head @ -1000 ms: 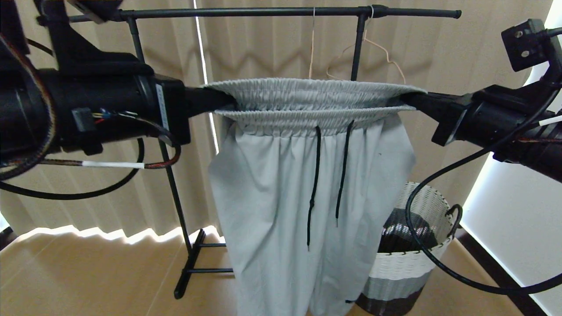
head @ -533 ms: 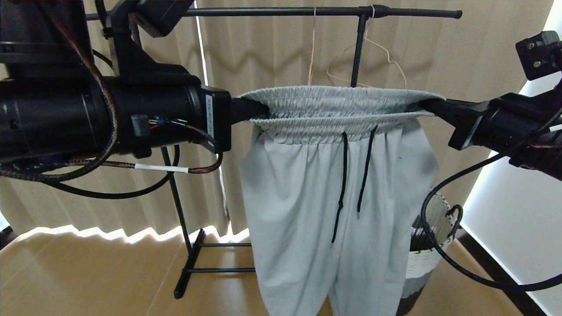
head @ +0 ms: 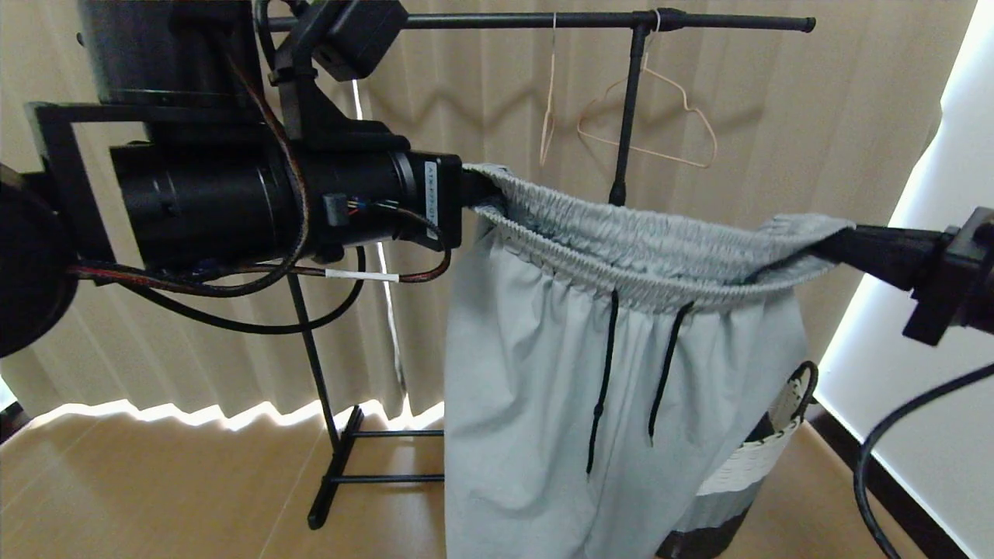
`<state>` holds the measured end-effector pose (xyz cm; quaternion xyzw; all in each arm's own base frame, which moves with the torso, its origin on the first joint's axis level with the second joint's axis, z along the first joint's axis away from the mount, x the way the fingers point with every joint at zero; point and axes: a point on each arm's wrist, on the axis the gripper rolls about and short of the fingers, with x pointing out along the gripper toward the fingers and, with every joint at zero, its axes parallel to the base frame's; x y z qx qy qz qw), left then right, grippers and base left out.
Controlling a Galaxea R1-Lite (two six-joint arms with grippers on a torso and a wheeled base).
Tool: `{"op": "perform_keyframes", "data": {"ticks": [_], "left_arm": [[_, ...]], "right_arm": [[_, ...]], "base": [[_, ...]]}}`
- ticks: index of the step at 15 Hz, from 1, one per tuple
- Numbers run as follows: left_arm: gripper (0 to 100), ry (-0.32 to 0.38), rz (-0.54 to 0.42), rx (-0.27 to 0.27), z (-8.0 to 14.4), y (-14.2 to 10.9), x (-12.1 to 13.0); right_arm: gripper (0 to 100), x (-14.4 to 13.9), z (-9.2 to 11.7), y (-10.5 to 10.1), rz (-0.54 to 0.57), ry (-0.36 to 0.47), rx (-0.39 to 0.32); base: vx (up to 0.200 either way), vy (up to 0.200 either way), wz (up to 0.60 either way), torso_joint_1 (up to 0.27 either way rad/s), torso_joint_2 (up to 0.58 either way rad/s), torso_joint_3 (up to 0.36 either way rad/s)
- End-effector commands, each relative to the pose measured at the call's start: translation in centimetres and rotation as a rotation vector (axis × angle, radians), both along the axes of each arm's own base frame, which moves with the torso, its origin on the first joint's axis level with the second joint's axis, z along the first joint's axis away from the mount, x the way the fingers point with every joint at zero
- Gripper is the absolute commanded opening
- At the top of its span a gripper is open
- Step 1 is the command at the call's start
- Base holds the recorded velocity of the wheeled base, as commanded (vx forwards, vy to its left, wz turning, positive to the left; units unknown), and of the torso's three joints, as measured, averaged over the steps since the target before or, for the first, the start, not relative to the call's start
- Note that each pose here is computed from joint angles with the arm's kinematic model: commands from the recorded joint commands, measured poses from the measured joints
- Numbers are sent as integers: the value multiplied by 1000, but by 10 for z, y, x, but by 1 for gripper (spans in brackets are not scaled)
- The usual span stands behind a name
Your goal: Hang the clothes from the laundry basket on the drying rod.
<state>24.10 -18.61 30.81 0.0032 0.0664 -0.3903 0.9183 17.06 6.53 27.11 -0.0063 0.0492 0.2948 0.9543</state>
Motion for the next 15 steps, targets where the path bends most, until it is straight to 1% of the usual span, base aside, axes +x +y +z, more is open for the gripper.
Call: {"op": "perform_keyframes", "data": {"ticks": [1, 2, 8, 9, 11, 13, 14, 15], "left_arm": [[0, 13, 0, 8, -5, -7, 9], [0, 10, -1, 8, -5, -8, 10], [0, 4, 3, 3, 0, -2, 4], [0, 13, 5, 10, 2, 4, -3], [0, 54, 14, 42, 7, 21, -20], [0, 85, 8, 64, 12, 35, -40], [0, 93, 4, 71, 14, 41, -49], [0, 99, 1, 78, 13, 44, -55]], "right_arm": [[0, -34, 0, 2, 122, -39, -20], [0, -37, -3, 5, 149, -48, -43], [0, -31, -4, 9, 151, -41, -47], [0, -22, -3, 9, 128, -43, -47], [0, -3, -6, 7, 76, -48, -46], [0, 19, -5, 8, 33, -80, -35], [0, 32, -2, 8, -4, -100, -31], [0, 42, 0, 9, -18, -114, -24]], "base": [[0, 0, 0, 0, 0, 0], [0, 0, 0, 0, 0, 0], [0, 0, 0, 0, 0, 0], [0, 0, 0, 0, 0, 0], [0, 0, 0, 0, 0, 0], [0, 0, 0, 0, 0, 0], [0, 0, 0, 0, 0, 0], [0, 0, 0, 0, 0, 0]]}}
